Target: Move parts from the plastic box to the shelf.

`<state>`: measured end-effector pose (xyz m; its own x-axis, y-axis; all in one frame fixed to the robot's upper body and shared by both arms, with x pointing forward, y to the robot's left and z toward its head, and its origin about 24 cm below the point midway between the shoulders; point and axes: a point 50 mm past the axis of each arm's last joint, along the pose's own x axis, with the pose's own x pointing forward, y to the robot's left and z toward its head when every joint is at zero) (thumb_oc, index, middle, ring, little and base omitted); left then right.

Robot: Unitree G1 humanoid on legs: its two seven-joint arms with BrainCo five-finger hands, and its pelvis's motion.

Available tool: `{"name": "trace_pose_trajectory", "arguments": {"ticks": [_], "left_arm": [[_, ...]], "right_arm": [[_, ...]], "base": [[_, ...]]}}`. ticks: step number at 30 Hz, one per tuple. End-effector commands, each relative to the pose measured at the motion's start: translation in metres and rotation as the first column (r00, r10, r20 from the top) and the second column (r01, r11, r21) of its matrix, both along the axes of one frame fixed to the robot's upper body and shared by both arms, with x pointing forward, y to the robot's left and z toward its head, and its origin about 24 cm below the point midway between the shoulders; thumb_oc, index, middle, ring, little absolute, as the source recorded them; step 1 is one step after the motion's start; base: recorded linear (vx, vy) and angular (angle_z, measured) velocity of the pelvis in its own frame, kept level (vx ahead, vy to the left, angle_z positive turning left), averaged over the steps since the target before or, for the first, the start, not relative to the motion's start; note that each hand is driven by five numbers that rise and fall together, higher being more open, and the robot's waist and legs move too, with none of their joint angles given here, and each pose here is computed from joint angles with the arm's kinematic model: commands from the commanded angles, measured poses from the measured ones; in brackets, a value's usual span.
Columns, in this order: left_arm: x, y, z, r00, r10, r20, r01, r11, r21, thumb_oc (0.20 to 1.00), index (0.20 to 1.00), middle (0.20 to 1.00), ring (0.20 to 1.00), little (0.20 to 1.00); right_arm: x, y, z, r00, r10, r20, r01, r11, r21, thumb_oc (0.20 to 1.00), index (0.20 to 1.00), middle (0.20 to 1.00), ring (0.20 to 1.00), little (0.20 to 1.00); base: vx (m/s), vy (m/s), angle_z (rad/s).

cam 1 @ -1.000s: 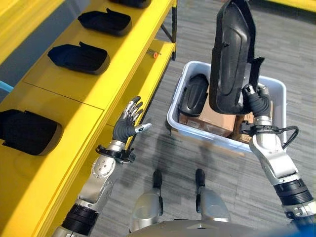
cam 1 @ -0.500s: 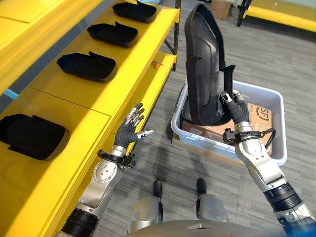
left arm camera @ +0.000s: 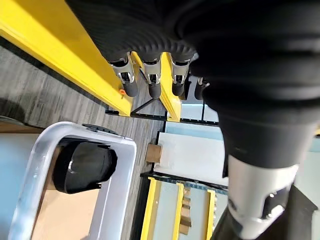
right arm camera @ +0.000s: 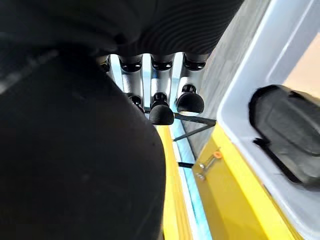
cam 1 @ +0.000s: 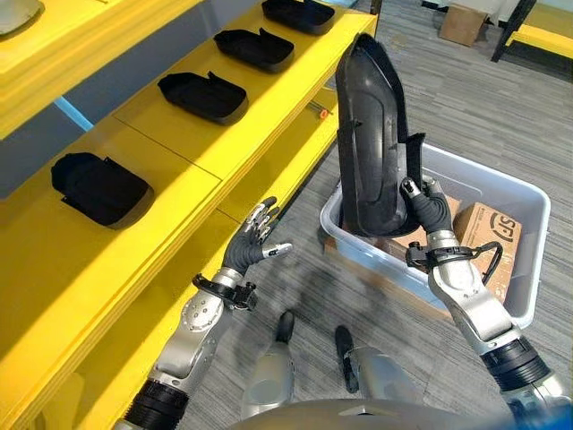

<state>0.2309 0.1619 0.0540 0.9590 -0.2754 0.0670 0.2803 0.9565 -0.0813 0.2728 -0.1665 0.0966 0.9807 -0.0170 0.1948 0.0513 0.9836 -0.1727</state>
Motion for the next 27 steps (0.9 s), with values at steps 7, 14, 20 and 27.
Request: {"name": "trace_pose_trajectory", "arguments": {"ticks": [7,14,20,27], "left_arm": [[0.008,-0.004,0.028,0.986,-0.066,0.152,0.067,0.998,-0.004,1.0,1.0,1.0,1.0,1.0],[0.008,-0.005,0.026,0.988,-0.058,0.145,0.062,0.998,-0.02,1.0,1.0,1.0,1.0,1.0],[0.012,-0.01,0.026,0.986,-0.055,0.158,0.06,0.998,-0.028,1.0,1.0,1.0,1.0,1.0],[0.007,-0.006,0.032,0.982,0.01,0.188,-0.008,1.0,-0.007,1.0,1.0,1.0,1.0,1.0]], "right_arm": [[-0.008,-0.007,0.047,0.966,-0.045,0.254,0.017,0.994,0.111,0.2,0.2,0.2,0.2,0.2],[0.001,-0.023,0.05,0.973,-0.046,0.226,0.031,0.997,0.07,0.2,0.2,0.2,0.2,0.2],[-0.002,-0.032,0.051,0.974,-0.058,0.218,0.046,0.997,0.058,0.2,0.2,0.2,0.2,0.2],[-0.005,-0.019,0.048,0.975,-0.031,0.22,0.018,0.998,0.061,0.2,0.2,0.2,0.2,0.2]], "base": [[-0.08,0.108,1.13],[0.06,0.311,0.63],[0.11,0.397,0.66],[0.07,0.25,0.35]]}}
